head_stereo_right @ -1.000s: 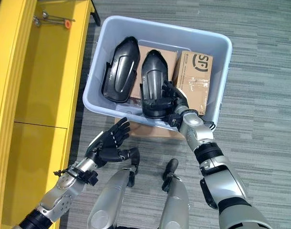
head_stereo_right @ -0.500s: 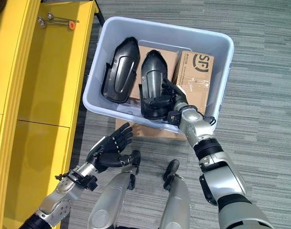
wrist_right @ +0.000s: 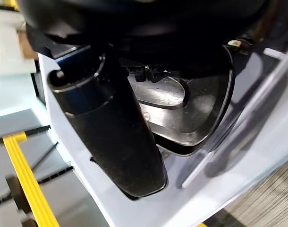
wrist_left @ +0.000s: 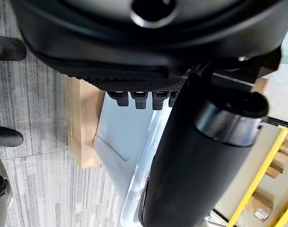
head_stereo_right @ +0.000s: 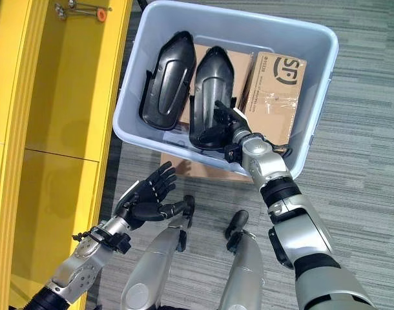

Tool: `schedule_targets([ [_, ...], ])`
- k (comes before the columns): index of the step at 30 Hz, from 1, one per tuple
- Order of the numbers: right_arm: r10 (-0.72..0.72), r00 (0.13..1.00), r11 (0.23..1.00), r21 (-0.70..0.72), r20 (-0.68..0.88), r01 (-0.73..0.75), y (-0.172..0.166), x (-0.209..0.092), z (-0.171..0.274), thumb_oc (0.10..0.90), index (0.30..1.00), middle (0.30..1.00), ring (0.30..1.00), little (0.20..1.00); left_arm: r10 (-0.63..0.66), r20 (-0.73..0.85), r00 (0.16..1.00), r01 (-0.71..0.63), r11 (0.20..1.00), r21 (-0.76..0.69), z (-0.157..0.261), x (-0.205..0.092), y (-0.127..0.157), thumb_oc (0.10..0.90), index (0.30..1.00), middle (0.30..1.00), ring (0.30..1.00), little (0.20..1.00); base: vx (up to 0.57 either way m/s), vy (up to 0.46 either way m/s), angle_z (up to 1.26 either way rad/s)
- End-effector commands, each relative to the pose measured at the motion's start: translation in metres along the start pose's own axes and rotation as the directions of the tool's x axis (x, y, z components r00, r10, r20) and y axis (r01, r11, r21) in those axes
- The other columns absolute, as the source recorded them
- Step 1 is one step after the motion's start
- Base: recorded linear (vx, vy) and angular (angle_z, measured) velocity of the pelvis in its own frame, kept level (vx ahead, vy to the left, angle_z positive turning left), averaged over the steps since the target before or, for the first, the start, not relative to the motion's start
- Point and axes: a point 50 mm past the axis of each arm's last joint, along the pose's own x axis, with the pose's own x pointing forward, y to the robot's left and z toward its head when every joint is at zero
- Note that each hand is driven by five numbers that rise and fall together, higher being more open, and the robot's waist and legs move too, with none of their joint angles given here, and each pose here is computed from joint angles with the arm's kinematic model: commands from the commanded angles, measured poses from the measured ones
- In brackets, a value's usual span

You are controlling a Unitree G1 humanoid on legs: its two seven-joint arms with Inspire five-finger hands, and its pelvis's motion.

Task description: Move parts from the plastic box to the shelf.

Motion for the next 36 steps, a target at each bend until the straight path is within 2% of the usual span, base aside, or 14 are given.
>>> schedule_targets([
  [1, -0.022, 1.000, 0.996, -0.090, -0.001, 0.022, -0.020, 0.002, 0.027, 0.900, 1.000, 1.000, 1.000, 1.000, -0.154, 0.166, 0.974, 0.166, 0.984, -0.061, 0.027, 0.006, -0.040, 0.900, 1.000, 1.000, 1.000, 1.000, 0.12, -0.017, 0.09],
  [8, -0.122, 0.993, 0.992, -0.029, -0.008, 0.121, -0.047, -0.002, 0.028, 0.900, 1.000, 1.000, 1.000, 1.000, -0.198, 0.162, 0.967, 0.212, 0.974, -0.077, 0.027, 0.005, -0.042, 0.900, 1.000, 1.000, 1.000, 1.000, 0.04, -0.010, 0.05],
  [13, -0.208, 0.976, 0.978, -0.001, 0.057, 0.208, -0.067, -0.007, 0.039, 0.900, 1.000, 1.000, 1.000, 1.000, -0.432, 0.223, 0.874, 0.455, 0.888, -0.065, 0.034, 0.002, -0.066, 0.900, 1.000, 1.000, 1.000, 1.000, 0.04, 0.015, 0.12],
  [16, -0.214, 0.973, 0.976, -0.020, 0.090, 0.217, -0.067, -0.007, 0.043, 0.900, 1.000, 1.000, 1.000, 1.000, -0.509, 0.191, 0.839, 0.523, 0.852, -0.025, 0.030, 0.002, -0.076, 0.900, 1.000, 1.000, 1.000, 1.000, 0.02, 0.048, 0.05],
  [25, -0.277, 0.941, 0.957, -0.034, 0.192, 0.289, -0.064, -0.010, 0.058, 0.900, 1.000, 1.000, 1.000, 1.000, -0.495, 0.182, 0.850, 0.509, 0.860, -0.034, 0.028, 0.003, -0.076, 0.900, 1.000, 1.000, 1.000, 1.000, 0.01, 0.029, -0.01],
  [36, -0.376, 0.868, 0.922, 0.034, 0.325, 0.386, -0.070, -0.017, 0.093, 0.900, 1.000, 1.000, 1.000, 1.000, -0.495, 0.203, 0.845, 0.515, 0.856, -0.054, 0.031, 0.008, -0.081, 0.900, 1.000, 1.000, 1.000, 1.000, -0.01, 0.002, -0.01],
])
